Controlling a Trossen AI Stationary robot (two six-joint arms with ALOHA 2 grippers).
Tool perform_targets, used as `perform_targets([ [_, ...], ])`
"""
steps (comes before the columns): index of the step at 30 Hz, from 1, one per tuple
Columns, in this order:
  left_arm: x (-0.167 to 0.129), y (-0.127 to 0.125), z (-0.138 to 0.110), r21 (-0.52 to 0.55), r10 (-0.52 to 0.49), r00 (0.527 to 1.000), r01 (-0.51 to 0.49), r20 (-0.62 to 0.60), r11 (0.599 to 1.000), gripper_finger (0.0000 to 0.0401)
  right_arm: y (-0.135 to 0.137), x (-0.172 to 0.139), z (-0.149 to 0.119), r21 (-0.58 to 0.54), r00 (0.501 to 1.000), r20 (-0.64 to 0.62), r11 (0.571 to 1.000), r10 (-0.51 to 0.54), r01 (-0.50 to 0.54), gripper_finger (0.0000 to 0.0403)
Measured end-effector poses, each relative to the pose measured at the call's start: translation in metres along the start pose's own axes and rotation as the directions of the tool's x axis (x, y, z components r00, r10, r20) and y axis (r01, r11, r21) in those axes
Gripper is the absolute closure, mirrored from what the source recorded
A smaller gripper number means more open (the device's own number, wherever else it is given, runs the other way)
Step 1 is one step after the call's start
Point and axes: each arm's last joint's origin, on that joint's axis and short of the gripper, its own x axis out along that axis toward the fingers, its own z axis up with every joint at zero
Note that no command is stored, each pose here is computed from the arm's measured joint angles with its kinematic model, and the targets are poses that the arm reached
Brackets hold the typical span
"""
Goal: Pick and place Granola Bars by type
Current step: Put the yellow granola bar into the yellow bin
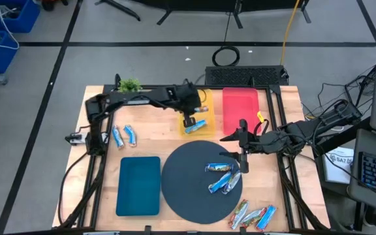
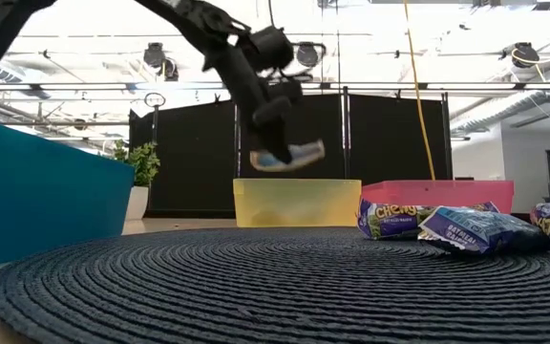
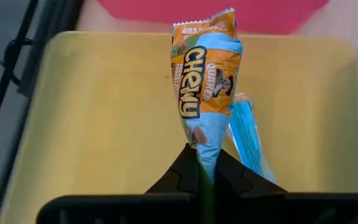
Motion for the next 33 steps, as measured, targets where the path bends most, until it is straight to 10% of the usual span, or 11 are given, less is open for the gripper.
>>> perform_targets([
  [11, 0.047, 0.001, -0.025, -0.126, -0.041, 0.987, 0.021, -0.158, 0.992, 0.0326, 0.001, -0.003, 0.006, 0.017, 0.998, 0.055, 1.000, 0.020, -0.021, 0.0188],
  [20, -0.009, 0.000, -0.015, -0.282, -0.022, 0.987, -0.024, -0.157, 0.959, 0.0219, -0.001, -0.004, 0.001, -0.019, 1.000, 0.008, 1.000, 0.011, -0.011, 0.0177],
  [26, -0.079, -0.024, -0.032, -0.602, 0.057, 0.913, -0.313, -0.404, 0.734, 0.0184, -0.002, -0.004, -0.005, 0.006, 0.998, -0.055, 1.000, -0.001, 0.001, 0.0167],
  [33, -0.132, -0.067, -0.046, -0.685, 0.157, 0.830, -0.536, -0.536, 0.494, 0.0178, -0.002, -0.004, -0.006, -0.057, 0.998, -0.060, 0.998, -0.003, -0.001, 0.0169],
])
